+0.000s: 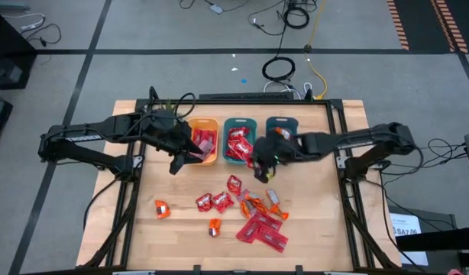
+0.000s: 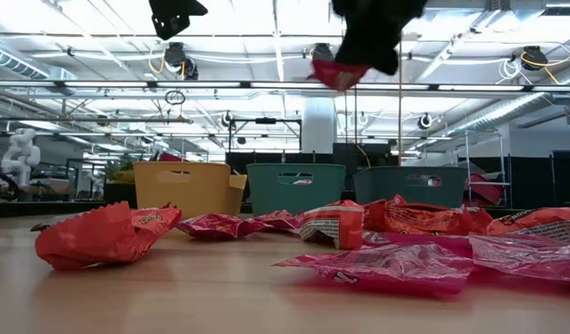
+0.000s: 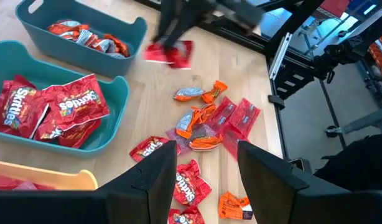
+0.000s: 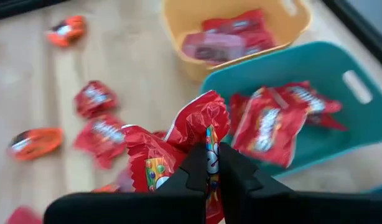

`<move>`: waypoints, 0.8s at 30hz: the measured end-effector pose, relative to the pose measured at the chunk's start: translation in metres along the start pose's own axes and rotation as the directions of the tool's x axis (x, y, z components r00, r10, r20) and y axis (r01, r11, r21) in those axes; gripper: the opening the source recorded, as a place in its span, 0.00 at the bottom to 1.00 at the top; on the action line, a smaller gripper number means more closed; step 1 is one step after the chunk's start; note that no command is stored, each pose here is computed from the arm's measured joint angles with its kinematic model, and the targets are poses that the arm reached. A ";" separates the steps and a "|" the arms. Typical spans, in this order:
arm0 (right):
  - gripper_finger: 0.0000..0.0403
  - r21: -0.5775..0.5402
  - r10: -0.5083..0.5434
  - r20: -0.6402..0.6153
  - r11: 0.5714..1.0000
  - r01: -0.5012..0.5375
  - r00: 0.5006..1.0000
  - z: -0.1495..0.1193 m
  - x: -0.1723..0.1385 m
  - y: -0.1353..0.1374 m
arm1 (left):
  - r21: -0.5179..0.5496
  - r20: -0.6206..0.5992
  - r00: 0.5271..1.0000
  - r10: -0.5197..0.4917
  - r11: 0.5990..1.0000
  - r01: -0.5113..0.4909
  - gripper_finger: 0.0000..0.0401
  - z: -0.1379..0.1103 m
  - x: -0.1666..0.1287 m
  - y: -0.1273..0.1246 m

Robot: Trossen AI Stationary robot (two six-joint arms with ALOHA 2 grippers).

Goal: Sort candy
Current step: Put the red candy into the top center green bin

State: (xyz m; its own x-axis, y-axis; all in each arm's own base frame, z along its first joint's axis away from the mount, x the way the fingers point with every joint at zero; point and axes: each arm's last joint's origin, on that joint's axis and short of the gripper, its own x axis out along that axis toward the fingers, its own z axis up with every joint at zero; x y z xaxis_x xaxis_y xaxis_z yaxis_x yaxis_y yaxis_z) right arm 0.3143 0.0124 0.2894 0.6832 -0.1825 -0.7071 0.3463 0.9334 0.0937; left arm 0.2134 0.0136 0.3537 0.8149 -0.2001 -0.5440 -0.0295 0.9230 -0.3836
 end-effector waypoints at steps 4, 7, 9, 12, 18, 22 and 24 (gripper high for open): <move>0.01 0.012 -0.064 -0.002 0.998 0.064 0.998 0.019 0.016 -0.021 | 0.000 0.000 1.000 0.001 1.000 -0.001 0.45 0.000 0.000 0.000; 0.01 0.036 -0.108 0.005 0.994 0.107 0.994 0.031 0.027 -0.038 | 0.000 0.000 1.000 0.002 1.000 -0.002 0.45 0.000 0.000 0.000; 0.01 0.037 -0.154 -0.013 0.987 0.155 0.988 0.035 0.039 -0.050 | 0.000 0.000 1.000 0.003 1.000 -0.003 0.45 0.000 0.000 0.000; 0.04 0.066 -0.210 -0.040 0.975 0.212 0.977 0.042 0.059 -0.068 | 0.000 0.000 1.000 0.003 1.000 -0.003 0.45 0.000 0.000 0.000; 0.15 0.132 -0.221 -0.103 0.963 0.233 0.970 0.045 0.087 -0.091 | -0.002 -0.007 1.000 0.005 1.000 -0.005 0.45 -0.001 0.000 0.000; 0.27 0.235 -0.165 -0.101 0.954 0.184 0.981 0.046 0.091 -0.092 | -0.002 -0.007 1.000 0.005 1.000 -0.005 0.45 -0.001 0.000 0.000; 0.35 0.259 -0.168 -0.098 0.947 0.188 0.981 0.047 0.090 -0.093 | -0.002 -0.007 1.000 0.005 1.000 -0.005 0.45 -0.001 0.000 0.000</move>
State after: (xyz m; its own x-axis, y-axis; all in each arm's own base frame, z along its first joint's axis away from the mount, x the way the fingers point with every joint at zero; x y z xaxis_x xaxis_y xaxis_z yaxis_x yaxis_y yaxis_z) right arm 0.3738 -0.1050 0.2498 0.5486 -0.3054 -0.7783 0.6234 0.7698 0.1373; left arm 0.2130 0.0137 0.3530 0.8104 -0.1979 -0.5514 -0.0346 0.9234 -0.3823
